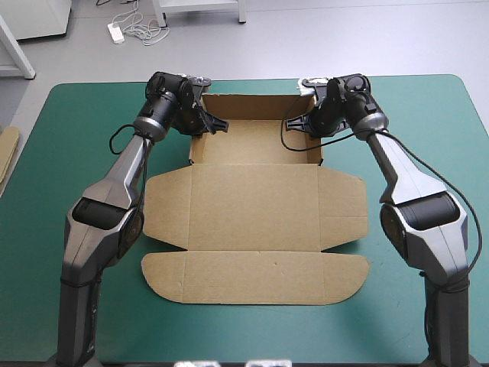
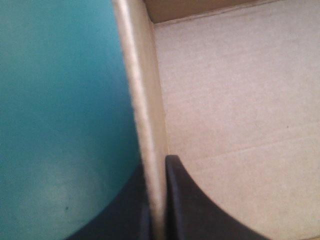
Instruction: Fold the box
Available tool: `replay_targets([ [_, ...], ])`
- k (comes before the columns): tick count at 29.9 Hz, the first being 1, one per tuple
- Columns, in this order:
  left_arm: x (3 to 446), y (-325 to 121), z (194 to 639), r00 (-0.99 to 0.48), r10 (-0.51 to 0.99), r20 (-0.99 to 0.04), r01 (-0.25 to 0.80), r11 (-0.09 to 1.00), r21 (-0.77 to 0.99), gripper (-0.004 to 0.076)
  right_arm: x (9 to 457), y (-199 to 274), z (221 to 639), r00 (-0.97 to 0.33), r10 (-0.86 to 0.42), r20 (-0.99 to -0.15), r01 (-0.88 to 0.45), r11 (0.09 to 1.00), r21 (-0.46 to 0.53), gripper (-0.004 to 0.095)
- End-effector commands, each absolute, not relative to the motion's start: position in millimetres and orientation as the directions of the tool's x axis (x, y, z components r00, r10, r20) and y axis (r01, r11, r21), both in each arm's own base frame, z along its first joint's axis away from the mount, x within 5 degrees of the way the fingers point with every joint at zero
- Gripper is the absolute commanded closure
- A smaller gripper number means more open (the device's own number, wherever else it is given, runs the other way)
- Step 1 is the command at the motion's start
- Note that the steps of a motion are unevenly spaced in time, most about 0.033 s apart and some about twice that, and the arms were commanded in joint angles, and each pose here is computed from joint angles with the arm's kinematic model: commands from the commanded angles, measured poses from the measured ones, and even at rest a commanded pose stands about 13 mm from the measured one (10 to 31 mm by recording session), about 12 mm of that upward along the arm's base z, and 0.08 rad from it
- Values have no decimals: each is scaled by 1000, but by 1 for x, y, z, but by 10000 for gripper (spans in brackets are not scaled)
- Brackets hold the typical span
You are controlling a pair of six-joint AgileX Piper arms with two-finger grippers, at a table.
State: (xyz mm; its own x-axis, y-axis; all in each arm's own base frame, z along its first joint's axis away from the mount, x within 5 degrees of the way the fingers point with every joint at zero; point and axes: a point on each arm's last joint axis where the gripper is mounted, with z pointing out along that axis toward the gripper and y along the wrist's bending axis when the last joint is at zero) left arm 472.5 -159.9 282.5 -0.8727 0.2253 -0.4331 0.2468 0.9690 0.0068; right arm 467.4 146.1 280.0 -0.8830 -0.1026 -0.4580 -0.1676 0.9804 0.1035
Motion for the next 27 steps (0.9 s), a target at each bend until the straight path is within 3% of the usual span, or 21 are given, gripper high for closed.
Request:
replay_targets([
  [1, 464, -152, 311, -860, 223, -460, 248, 969, 6, 733, 464, 144, 298, -851, -161, -499, -214, 976, 49, 907],
  [16, 472, -155, 281, -889, 230, -397, 255, 967, -12, 732, 466, 144, 294, -849, -177, -499, -223, 974, 33, 906],
  [20, 473, -156, 285, -877, 227, -423, 256, 967, -12, 713, 466, 144, 294, -849, -177, -498, -221, 975, 30, 848],
  [23, 472, -156, 290, -866, 222, -447, 257, 966, -19, 622, 466, 144, 294, -851, -172, -496, -217, 975, 34, 754],
  [27, 470, -155, 294, -866, 223, -447, 258, 966, -18, 391, 465, 144, 295, -853, -166, -495, -213, 976, 41, 625],
])
